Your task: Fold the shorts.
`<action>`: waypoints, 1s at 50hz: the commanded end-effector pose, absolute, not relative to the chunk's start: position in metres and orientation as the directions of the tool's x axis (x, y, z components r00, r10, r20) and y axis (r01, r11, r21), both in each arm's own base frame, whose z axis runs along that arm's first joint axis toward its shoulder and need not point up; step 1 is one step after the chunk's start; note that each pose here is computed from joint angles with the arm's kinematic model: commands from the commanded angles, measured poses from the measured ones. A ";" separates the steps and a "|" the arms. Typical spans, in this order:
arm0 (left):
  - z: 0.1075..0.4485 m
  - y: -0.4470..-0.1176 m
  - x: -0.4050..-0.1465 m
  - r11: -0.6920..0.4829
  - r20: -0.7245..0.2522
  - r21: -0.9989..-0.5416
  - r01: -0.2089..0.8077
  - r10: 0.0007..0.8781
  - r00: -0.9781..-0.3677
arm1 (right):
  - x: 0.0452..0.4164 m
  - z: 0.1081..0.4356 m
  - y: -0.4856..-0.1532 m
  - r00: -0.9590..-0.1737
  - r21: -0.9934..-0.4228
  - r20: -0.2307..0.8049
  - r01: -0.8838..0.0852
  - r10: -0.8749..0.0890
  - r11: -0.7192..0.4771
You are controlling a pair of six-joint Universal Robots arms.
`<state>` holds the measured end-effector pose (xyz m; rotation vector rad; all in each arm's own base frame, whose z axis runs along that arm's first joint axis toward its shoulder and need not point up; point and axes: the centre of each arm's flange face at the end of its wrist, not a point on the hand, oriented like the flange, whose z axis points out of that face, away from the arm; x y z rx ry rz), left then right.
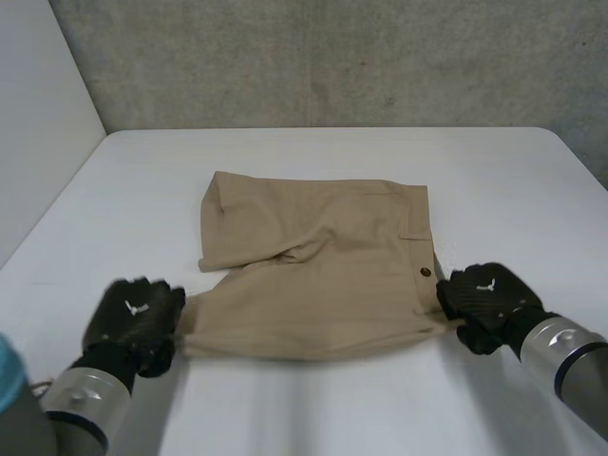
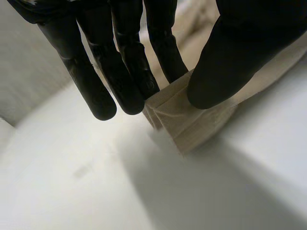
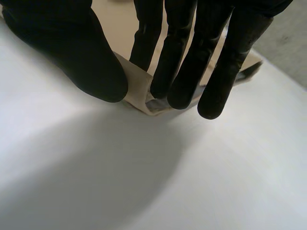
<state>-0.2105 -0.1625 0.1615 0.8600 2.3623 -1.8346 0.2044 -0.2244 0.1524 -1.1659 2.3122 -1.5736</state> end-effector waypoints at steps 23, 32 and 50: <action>0.292 -0.064 -0.186 0.036 -0.141 -0.982 0.188 0.527 -0.838 | 0.186 0.298 -0.144 -0.690 -0.837 0.424 -0.546 -0.587 0.037; 0.261 -0.109 -0.195 0.128 -0.132 -0.967 0.220 0.489 -0.863 | 0.192 0.240 -0.156 -0.689 -0.858 0.308 -0.499 -0.656 0.120; 0.240 -0.179 -0.213 0.154 -0.132 -0.963 0.221 0.445 -0.886 | 0.217 0.162 -0.127 -0.651 -0.892 0.061 -0.376 -0.757 0.251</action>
